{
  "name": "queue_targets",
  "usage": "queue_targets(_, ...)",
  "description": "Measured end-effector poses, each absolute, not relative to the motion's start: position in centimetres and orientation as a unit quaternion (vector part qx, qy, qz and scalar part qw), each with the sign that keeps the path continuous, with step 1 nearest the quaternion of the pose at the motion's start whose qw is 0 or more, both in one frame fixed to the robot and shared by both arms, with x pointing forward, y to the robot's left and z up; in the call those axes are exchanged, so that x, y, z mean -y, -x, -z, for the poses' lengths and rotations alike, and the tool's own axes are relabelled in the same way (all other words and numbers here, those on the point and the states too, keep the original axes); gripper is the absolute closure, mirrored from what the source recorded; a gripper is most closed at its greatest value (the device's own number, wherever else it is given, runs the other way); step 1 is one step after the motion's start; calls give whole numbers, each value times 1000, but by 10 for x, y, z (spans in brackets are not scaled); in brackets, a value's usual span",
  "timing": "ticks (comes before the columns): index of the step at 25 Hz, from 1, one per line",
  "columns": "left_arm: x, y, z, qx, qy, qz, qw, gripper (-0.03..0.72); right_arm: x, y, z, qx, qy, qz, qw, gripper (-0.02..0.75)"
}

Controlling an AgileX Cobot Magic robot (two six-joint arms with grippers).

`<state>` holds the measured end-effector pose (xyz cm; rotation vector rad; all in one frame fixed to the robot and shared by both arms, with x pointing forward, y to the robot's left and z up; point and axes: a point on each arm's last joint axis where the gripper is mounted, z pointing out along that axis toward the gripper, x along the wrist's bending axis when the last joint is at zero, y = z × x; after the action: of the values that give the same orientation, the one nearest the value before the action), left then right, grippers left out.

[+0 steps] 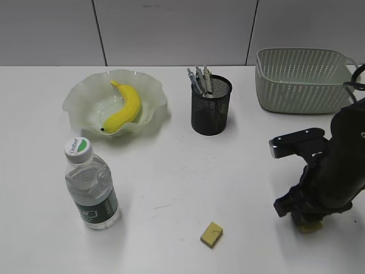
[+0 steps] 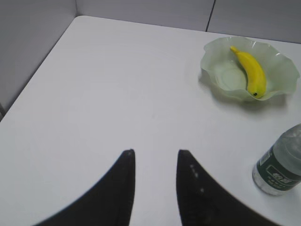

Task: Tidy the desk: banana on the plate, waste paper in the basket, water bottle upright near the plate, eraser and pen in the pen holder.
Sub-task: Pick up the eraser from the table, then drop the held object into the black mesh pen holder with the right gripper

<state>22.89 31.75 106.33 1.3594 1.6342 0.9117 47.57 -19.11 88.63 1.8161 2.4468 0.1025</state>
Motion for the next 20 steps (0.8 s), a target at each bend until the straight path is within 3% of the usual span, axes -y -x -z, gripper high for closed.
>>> queue_targets(6,-318,-229,-1063,-647,-538,-361,403,459,179,-496,-945,-774,-574,-229,137,449)
queue_targets(12,-318,-229,-1063,-647,-538,-361,403,459,145,-560,-1017,-702,-484,-456,254,449)
queue_targets(20,-318,-229,-1063,-647,-538,-361,403,459,114,-622,-985,-721,-484,-430,247,451)
